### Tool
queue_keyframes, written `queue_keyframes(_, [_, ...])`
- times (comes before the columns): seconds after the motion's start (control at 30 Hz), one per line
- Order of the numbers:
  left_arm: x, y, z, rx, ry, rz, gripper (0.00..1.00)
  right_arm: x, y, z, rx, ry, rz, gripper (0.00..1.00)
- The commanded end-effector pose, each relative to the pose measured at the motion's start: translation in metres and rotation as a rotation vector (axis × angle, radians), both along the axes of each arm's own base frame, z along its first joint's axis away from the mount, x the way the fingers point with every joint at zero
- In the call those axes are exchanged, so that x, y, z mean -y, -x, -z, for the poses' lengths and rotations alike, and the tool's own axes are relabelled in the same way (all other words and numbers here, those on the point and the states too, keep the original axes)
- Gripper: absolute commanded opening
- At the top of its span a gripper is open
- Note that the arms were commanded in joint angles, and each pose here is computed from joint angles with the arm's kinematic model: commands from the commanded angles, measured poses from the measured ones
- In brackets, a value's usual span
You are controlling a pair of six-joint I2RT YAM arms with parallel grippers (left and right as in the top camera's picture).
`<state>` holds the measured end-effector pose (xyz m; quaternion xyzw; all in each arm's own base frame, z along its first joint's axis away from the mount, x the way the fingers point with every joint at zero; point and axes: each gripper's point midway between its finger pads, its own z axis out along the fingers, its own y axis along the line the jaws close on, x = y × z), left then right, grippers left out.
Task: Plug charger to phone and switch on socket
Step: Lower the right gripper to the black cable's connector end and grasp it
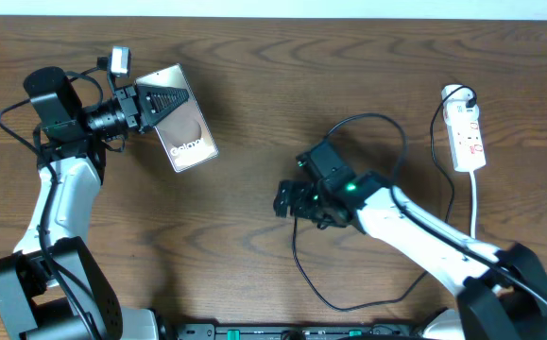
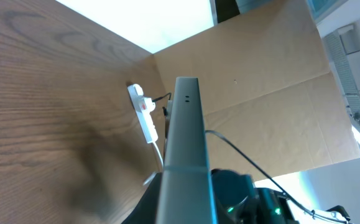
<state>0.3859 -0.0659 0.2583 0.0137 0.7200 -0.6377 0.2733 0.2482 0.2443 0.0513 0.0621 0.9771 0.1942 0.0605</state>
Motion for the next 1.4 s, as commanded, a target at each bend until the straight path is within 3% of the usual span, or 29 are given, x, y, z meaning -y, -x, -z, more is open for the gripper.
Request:
queue_keyframes(0.0, [0.0,0.003,-0.011,0.044,-0.01,0.007,0.07,0.002,0.005,0.01,-0.04,0.034,0.021,0.99])
queue_keyframes(0.2, [-0.001,0.002,-0.011,0.044,-0.013,-0.001,0.08,0.014,0.022,0.027,-0.144,0.101,0.049,0.91])
queue_keyframes(0.8, [-0.003,-0.003,-0.01,0.042,-0.022,-0.028,0.08,0.005,0.014,0.042,-0.196,0.131,0.019,0.92])
queue_keyframes(1.13, [-0.003,-0.002,-0.01,0.042,-0.022,-0.027,0.07,-0.002,0.004,0.052,-0.264,0.2,-0.014,0.81])
queue_keyframes(1.37, [-0.003,-0.002,-0.01,0.042,-0.022,-0.027,0.08,-0.002,0.004,0.052,-0.261,0.205,-0.013,0.67])
